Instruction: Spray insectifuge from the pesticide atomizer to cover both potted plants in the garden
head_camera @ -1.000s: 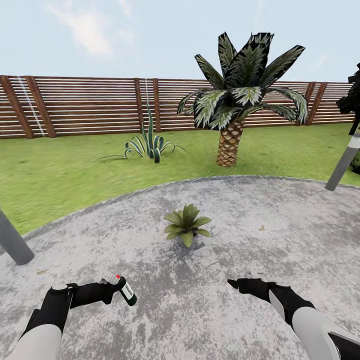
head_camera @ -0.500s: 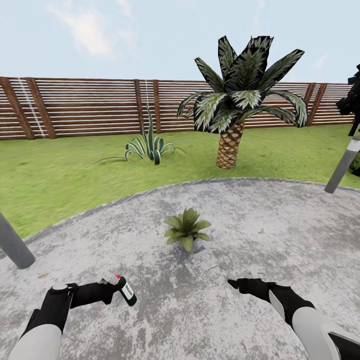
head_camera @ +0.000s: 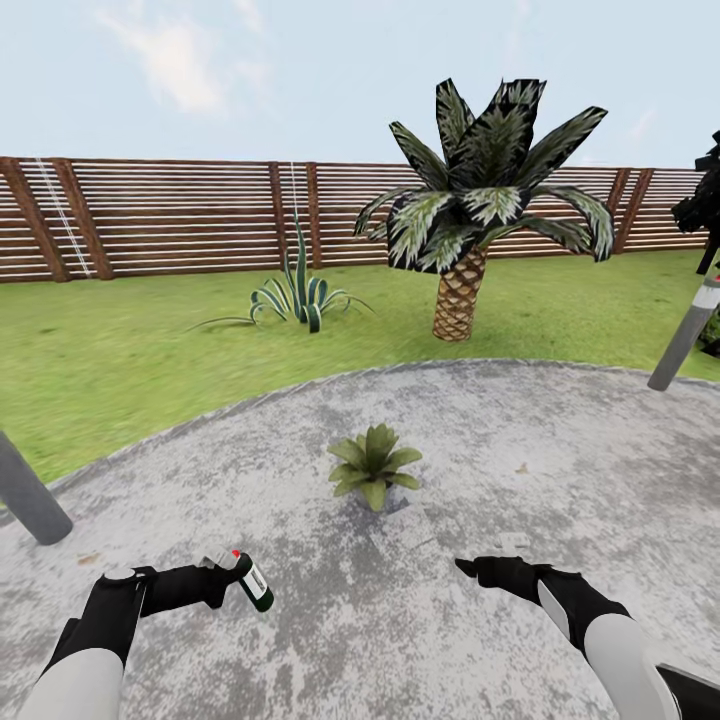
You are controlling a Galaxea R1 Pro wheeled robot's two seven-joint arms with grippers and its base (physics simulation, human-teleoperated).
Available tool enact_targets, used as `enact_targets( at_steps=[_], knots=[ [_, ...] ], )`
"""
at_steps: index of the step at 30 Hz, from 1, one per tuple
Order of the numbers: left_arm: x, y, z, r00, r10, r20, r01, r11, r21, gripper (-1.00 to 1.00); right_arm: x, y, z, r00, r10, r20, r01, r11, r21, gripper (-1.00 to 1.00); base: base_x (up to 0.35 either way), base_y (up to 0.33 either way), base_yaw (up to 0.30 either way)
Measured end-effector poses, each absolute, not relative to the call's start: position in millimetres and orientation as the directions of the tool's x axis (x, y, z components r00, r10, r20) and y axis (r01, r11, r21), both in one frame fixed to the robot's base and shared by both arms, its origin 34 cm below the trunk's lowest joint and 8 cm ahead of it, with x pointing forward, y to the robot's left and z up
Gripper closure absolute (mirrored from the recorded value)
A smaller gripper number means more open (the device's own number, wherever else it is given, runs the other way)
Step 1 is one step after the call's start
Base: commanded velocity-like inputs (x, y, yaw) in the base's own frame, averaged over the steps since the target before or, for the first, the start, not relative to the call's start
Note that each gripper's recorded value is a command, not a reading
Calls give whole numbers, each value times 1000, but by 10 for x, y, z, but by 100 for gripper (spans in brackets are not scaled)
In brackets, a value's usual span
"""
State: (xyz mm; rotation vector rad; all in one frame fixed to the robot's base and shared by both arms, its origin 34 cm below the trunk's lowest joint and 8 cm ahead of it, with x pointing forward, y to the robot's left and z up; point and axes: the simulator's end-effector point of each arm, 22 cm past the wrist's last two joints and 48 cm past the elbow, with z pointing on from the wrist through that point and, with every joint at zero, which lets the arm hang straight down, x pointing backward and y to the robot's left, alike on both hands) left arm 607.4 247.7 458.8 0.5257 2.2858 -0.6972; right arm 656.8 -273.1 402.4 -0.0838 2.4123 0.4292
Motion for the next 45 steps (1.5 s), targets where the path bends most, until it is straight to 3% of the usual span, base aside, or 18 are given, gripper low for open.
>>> enact_targets(
  at_steps=[45],
  knots=[
    [6330, 2477, 5810, -649, 172, -741, 554, 775, -304, 100, 6853, -2730, 5273, -735, 52, -677, -186, 944, 274, -100, 0, 0, 0]
  ],
)
